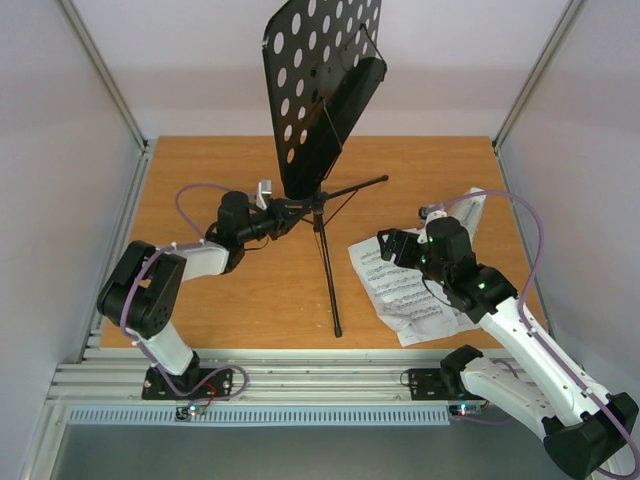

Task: Pack up the instrument practice props
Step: Unscrew the knob on the music stand, then place the music stand at the center of the board.

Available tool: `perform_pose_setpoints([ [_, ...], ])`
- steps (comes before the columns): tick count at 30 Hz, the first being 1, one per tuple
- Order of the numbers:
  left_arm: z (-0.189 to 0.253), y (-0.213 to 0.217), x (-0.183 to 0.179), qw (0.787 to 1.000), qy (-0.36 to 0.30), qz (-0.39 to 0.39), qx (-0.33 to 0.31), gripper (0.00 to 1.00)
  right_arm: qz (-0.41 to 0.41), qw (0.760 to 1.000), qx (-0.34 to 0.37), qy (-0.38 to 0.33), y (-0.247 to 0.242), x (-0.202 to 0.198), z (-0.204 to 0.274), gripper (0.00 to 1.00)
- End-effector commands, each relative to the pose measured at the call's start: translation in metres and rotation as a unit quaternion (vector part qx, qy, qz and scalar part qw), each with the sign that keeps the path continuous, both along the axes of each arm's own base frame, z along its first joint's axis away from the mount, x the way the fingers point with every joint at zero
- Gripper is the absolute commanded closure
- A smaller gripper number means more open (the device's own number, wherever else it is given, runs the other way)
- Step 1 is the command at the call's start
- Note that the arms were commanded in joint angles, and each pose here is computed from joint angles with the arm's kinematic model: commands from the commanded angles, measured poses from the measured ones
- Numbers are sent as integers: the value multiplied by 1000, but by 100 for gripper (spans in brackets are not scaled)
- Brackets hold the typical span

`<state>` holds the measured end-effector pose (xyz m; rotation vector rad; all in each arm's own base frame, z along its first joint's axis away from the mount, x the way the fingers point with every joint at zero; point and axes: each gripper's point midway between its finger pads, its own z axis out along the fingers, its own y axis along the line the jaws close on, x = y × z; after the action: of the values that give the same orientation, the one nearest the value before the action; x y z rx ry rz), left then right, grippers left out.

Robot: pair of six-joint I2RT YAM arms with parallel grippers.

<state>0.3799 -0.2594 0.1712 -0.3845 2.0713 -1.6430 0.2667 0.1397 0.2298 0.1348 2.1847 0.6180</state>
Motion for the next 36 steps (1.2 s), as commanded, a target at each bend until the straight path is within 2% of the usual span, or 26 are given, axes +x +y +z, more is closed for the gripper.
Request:
perform_pose_setpoints([
  [1, -27, -8, -8, 997, 72, -20, -25, 83, 0, 1000, -11, -13, -5, -1, 13, 9],
  [4, -25, -7, -7, 997, 69, -18, -23, 82, 0, 1000, -13, -15, -5, -1, 14, 9],
  [7, -20, -4, -7, 998, 59, -15, -16, 77, 7, 1000, -17, -21, -5, -1, 15, 9],
  [10, -13, 3, -9, 999, 46, -12, -2, 55, 24, 998, -14, -51, -1, -2, 25, 9],
  [13, -6, 14, -11, 999, 22, -2, 35, 32, 70, 991, 8, -111, 11, -9, 50, 9],
  [17, 16, 28, -19, 994, -36, 8, 105, 18, 146, 973, 47, -170, 39, -14, 82, 10],
  [23, 38, 50, -43, 975, -116, 16, 187, 15, 226, 946, 56, -225, 82, 15, 99, 18],
  [27, 50, 48, -71, 966, -169, -23, 195, 16, 261, 918, 62, -291, 105, 36, 115, 22],
  [31, 43, 53, -90, 959, -180, -39, 214, 16, 270, 914, 28, -302, 124, 72, 110, 26],
  [36, 38, 47, -108, 952, -202, -68, 219, 18, 289, 905, 14, -311, 144, 99, 109, 29],
])
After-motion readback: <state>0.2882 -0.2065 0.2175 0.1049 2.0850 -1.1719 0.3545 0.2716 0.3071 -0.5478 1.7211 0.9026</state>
